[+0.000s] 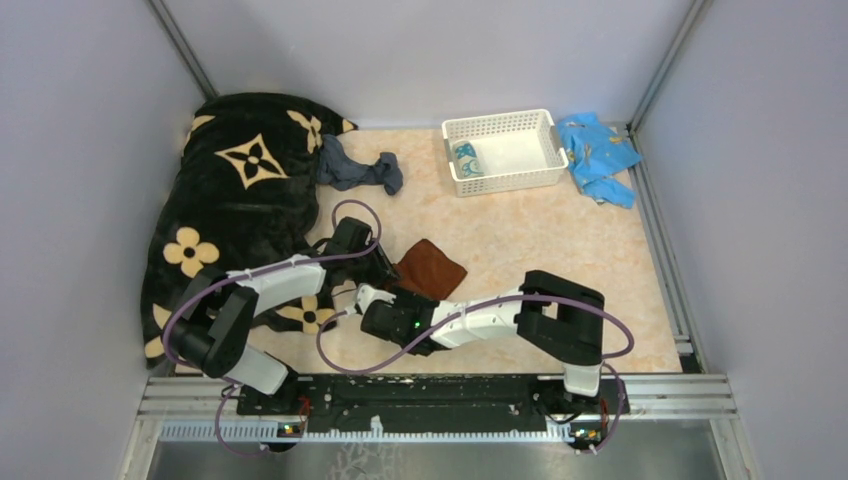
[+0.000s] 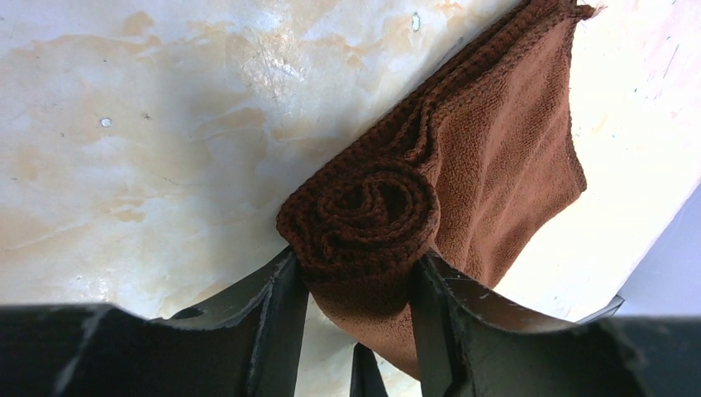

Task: Roll the towels
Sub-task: Roll the towel at the center of the board.

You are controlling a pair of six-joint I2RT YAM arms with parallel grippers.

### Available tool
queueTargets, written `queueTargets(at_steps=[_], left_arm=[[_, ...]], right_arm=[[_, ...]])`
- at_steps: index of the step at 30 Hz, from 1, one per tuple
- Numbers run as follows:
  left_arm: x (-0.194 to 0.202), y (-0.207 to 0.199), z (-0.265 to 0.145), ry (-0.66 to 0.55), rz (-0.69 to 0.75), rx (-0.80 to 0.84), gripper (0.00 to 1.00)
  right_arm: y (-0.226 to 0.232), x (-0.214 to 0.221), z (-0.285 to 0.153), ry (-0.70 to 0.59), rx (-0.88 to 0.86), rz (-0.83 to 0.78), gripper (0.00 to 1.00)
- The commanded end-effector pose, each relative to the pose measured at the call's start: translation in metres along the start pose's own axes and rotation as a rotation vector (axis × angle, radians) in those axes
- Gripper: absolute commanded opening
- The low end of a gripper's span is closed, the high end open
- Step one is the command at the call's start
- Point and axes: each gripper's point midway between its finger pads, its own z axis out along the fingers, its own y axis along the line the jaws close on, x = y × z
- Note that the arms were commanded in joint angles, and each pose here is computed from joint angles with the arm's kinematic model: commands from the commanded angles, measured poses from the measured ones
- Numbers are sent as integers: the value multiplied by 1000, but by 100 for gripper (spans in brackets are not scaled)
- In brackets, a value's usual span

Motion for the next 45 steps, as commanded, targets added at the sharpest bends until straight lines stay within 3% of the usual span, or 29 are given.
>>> queueTargets(at_steps=[1, 4, 8, 10, 14, 20, 25, 35, 41, 45], left_arm=[[20, 54, 0, 49, 35, -201, 54], [17, 54, -3, 35, 43, -208, 55], [12, 50, -9, 18, 54, -199, 58], [7, 42, -16, -4, 57, -175, 61], [-9, 28, -40, -97, 63, -121, 69], [-26, 19, -78, -215, 87, -73, 74], [-16, 14, -84, -196, 93, -4, 75], [-1, -9, -52, -84, 48, 112, 75], [-12, -14, -34, -106, 50, 102, 74], [-2, -6, -15, -38, 47, 58, 64]], right_arm=[[12, 41, 12, 136, 3, -37, 53], [15, 56, 14, 174, -25, -16, 42], [20, 60, 10, 175, -120, 50, 17], [27, 53, 6, 148, -234, 111, 9], [41, 20, -15, 22, -534, 252, 1], [24, -17, -30, -91, -877, 508, 0], [8, -24, -36, -122, -1109, 722, 0], [20, 10, -1, 27, -1252, 972, 0], [16, 23, 10, 71, -1230, 1058, 1], [10, 28, 13, 74, -1150, 1048, 6]])
